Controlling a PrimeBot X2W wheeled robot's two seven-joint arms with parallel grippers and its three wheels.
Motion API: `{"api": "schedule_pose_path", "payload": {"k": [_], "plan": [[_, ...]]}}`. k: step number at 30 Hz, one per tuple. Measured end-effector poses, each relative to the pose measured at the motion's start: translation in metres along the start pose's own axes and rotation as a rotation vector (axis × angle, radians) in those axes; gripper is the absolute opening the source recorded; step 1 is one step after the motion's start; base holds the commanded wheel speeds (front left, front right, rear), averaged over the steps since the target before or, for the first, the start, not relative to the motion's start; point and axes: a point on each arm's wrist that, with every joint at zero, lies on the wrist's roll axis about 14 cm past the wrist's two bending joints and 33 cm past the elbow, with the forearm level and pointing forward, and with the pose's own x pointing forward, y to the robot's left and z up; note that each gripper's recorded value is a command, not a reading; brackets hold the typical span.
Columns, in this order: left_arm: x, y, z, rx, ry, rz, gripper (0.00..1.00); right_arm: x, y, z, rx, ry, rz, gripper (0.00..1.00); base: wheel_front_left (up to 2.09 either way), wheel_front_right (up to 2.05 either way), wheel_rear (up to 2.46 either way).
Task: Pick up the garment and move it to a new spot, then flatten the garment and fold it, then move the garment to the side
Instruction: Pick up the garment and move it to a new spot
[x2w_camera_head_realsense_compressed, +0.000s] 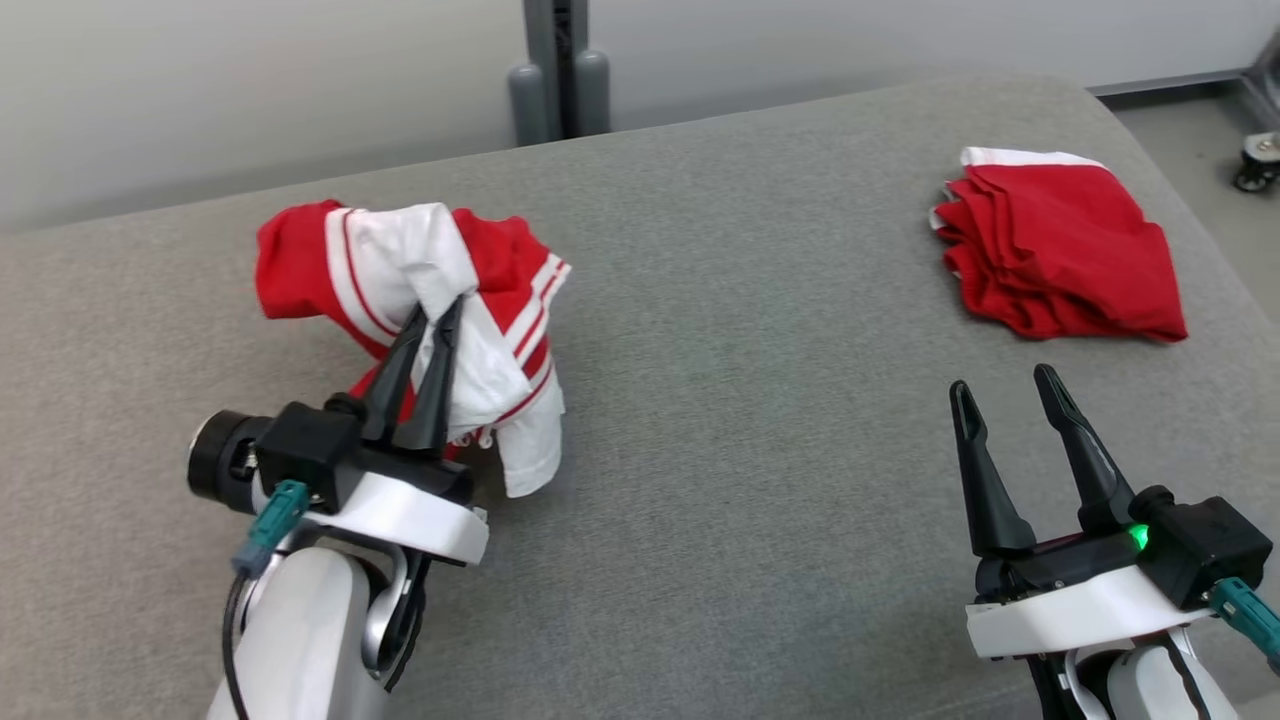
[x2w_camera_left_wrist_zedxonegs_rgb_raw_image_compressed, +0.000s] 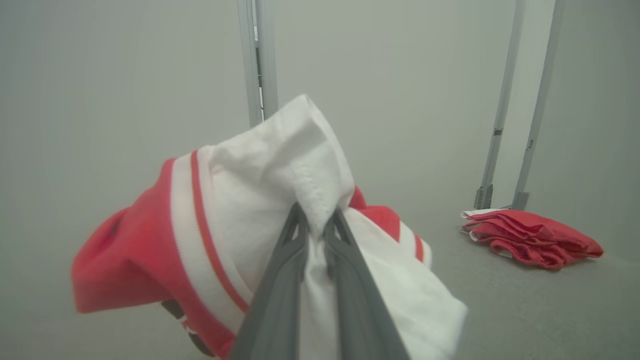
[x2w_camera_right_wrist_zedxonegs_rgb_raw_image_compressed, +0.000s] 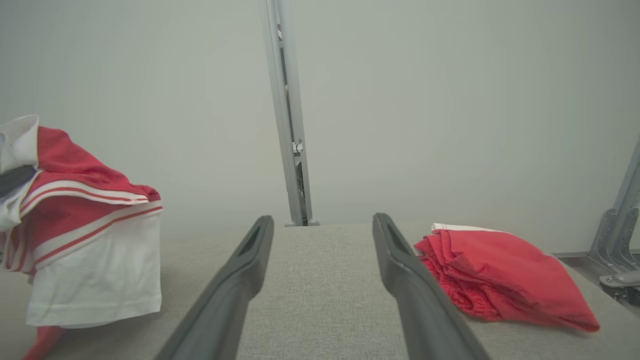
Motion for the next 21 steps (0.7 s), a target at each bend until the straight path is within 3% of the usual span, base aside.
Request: {"api": "schedule_pose_path", "payload": {"k": [5, 9, 19, 20, 21], "plan": [[0.016, -0.033, -0.008, 0.001, 0.013, -0.108, 0.00, -0.007, -0.012, 0.001, -0.005, 0.002, -0.044, 1.00, 0.00, 0.00, 0.00], [0.017, -0.051, -0.044, -0.002, 0.118, -0.172, 0.00, -0.007, -0.014, -0.005, -0.003, 0.020, -0.057, 1.00, 0.00, 0.00, 0.00], [0.012, -0.055, -0.128, 0.022, 0.373, -0.229, 0.00, 0.008, -0.008, -0.029, 0.004, 0.079, -0.042, 1.00, 0.00, 0.00, 0.00], [0.012, -0.054, -0.130, 0.021, 0.382, -0.226, 0.07, 0.009, -0.007, -0.031, 0.007, 0.084, -0.039, 1.00, 0.00, 0.00, 0.00], [0.012, -0.051, -0.132, 0.022, 0.388, -0.219, 0.45, 0.011, -0.005, -0.034, 0.009, 0.088, -0.034, 1.00, 0.00, 0.00, 0.00]]}}
